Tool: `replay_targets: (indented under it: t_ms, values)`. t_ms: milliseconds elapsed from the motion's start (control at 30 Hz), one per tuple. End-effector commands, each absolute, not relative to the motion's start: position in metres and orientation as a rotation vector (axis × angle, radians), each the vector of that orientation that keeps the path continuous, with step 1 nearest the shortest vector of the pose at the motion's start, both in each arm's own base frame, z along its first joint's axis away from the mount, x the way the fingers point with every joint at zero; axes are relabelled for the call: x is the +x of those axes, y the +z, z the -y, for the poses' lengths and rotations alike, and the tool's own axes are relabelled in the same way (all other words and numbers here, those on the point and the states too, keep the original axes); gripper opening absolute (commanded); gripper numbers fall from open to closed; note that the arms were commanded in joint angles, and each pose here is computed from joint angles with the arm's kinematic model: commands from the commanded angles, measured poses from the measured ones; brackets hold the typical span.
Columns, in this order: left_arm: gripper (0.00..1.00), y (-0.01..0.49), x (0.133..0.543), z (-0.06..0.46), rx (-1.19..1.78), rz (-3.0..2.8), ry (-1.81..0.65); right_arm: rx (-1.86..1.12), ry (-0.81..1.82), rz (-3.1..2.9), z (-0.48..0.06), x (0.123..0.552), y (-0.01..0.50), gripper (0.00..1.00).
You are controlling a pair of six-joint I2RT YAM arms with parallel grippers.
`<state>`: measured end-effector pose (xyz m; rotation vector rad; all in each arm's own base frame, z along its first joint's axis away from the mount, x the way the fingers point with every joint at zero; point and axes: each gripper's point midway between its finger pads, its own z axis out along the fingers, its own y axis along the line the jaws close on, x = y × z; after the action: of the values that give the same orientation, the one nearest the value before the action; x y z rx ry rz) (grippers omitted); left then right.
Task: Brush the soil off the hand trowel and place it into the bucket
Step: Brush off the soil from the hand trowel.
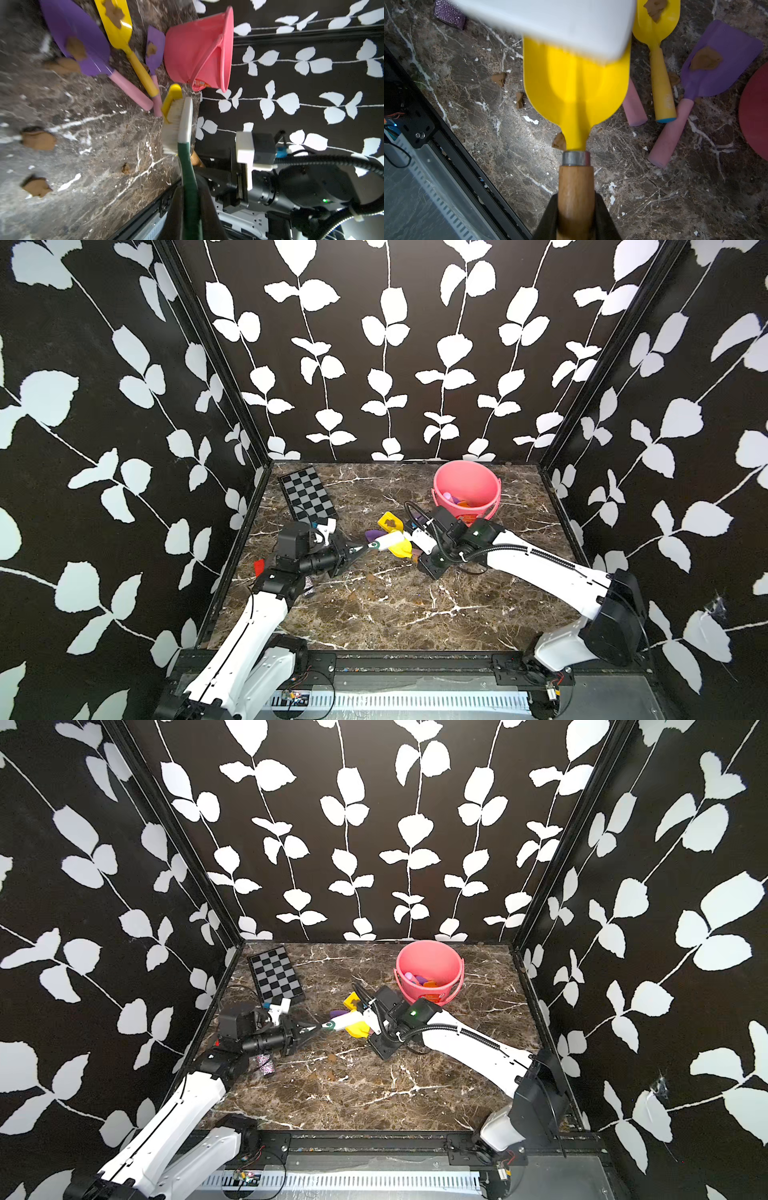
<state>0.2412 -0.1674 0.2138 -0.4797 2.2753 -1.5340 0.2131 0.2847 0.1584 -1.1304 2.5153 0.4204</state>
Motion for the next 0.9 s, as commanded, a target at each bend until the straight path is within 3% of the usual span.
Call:
replay_targets:
  t_ms: [0,167,433,633,867]
  values:
    - [0.00,0.222,0.250,0.144,-0.467,-2.257,-1.432,-1.118,0.432,-2.453,-0.280,0.210,0.175,0.00]
    - [0.00,0.247,0.262,0.130,-0.372,-2.209,-1.328,-1.065,0.468,-2.505,-0.267,0.208,0.176,0.00]
    - [0.00,0.239,0.231,0.118,0.178,-2.397,-0.677,-0.768,0.881,-2.650,-0.262,0.220,0.204,0.00]
    - [0.00,0.241,0.197,0.154,0.671,-2.330,-0.616,-0.634,1.190,-2.740,-0.290,0.215,0.216,0.00]
    - [0.00,0.244,0.168,0.195,1.157,-2.096,-0.540,-0.574,1.272,-2.790,-0.309,0.213,0.211,0.00]
